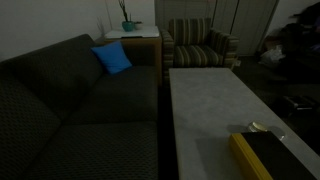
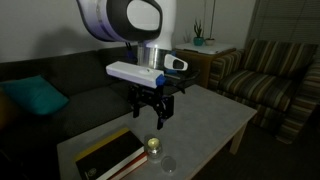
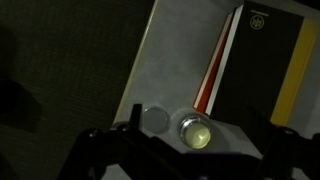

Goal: Put the silver lid on the silver bottle

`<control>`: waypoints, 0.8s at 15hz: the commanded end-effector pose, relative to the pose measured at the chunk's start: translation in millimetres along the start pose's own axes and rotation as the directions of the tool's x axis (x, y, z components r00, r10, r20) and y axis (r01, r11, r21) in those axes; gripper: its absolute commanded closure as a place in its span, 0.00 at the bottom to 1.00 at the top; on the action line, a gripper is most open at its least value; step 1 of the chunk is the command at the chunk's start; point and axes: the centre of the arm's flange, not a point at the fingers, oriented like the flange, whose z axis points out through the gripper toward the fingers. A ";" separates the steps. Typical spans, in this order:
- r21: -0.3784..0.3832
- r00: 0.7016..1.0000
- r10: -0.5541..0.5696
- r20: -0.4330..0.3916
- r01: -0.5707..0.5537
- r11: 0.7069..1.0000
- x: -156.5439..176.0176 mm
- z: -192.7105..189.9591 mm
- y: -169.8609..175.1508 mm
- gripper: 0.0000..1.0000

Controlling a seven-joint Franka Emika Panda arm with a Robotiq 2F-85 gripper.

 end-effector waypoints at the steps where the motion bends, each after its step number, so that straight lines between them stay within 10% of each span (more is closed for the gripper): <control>1: 0.021 0.980 -0.188 -0.071 0.190 0.982 10.6 55.7 2.9 0.00; 12: 0.019 0.957 -0.285 -0.056 0.287 0.958 2.4 103.6 -4.4 0.00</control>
